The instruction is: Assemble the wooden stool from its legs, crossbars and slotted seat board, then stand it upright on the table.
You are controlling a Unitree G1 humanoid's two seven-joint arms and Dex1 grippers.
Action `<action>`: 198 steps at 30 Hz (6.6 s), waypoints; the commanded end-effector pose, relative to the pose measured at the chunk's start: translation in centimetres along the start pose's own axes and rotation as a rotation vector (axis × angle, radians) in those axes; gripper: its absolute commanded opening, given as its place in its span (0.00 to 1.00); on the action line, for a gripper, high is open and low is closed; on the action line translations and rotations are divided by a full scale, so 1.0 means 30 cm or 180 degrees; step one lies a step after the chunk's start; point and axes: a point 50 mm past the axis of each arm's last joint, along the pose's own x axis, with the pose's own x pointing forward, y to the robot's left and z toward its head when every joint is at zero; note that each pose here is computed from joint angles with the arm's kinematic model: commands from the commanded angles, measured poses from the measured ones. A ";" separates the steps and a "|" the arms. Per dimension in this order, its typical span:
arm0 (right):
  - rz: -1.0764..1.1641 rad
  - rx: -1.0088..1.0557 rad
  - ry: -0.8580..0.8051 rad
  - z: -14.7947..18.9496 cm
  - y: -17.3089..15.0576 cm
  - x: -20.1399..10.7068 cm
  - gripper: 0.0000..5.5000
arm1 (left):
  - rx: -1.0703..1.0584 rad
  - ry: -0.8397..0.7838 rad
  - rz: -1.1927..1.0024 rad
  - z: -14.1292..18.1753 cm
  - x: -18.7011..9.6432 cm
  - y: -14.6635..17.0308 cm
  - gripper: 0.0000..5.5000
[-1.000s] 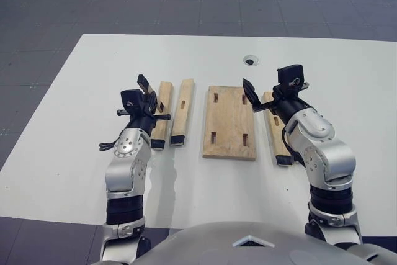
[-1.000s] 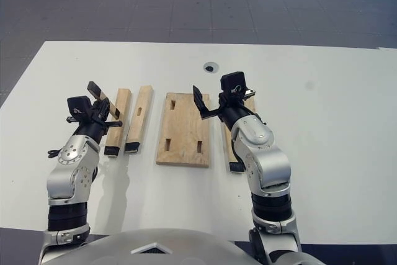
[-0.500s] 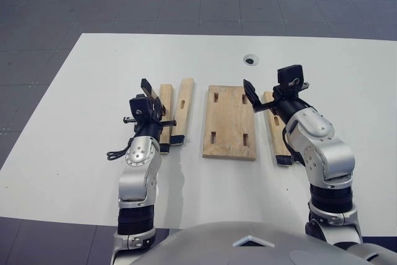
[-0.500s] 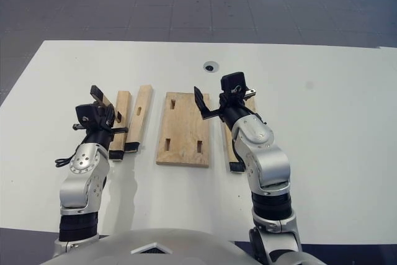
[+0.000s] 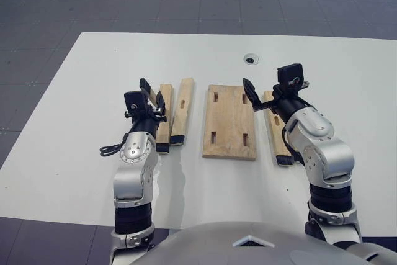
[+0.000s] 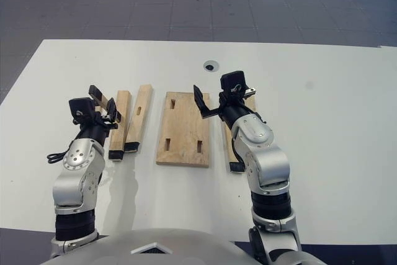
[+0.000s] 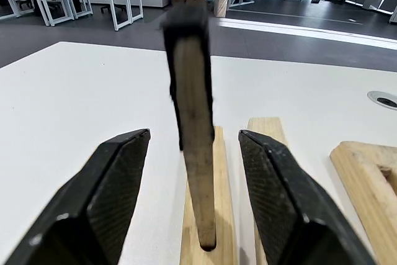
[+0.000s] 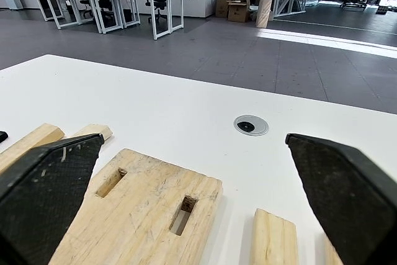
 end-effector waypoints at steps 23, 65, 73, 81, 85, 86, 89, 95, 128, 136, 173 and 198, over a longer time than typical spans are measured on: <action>0.0031 0.0048 0.0006 -0.015 0.034 0.003 1.00 | -0.0329 -0.0018 -0.0230 0.308 0.198 0.024 0.48; -0.0209 0.0173 0.0177 -0.073 0.008 -0.051 1.00 | 0.0404 0.0552 -0.0121 0.033 -0.347 0.054 0.76; -0.0174 0.0142 0.0202 -0.073 0.003 -0.055 1.00 | 0.0339 0.1712 -0.0422 -0.156 -0.441 0.037 0.77; -0.0086 0.0106 0.0170 -0.052 0.007 -0.035 1.00 | 0.0405 0.1770 -0.0330 -0.223 -0.316 0.068 0.77; -0.0079 0.0097 0.0162 -0.046 0.005 -0.032 1.00 | 0.0368 0.1643 -0.0140 -0.216 -0.266 0.083 0.77; -0.0084 0.0098 0.0163 -0.047 0.004 -0.033 1.00 | 0.0379 0.1635 -0.0117 -0.219 -0.259 0.087 0.77; -0.0088 0.0105 0.0167 -0.047 0.006 -0.033 1.00 | 0.0404 0.1612 -0.0072 -0.229 -0.232 0.095 0.77; -0.0093 0.0118 0.0139 -0.039 0.009 -0.028 1.00 | 0.0323 0.1564 -0.0358 -0.235 -0.205 0.071 0.67; 0.3368 0.2201 -0.0159 0.392 -0.013 0.068 1.00 | -0.1730 -0.0281 -0.3549 0.405 -0.049 -0.109 0.38; 0.4120 0.1874 -0.0015 0.421 0.029 0.003 1.00 | -0.1579 0.0021 -0.3968 0.394 -0.084 -0.137 0.38; 0.4581 0.1942 0.0074 0.452 -0.017 -0.008 0.38 | -0.1485 0.0328 -0.4021 0.317 -0.080 -0.122 0.49; 0.3547 0.1652 -0.0554 0.522 -0.196 0.060 0.37 | 0.2896 0.1046 -0.3288 0.068 -0.050 -0.239 0.74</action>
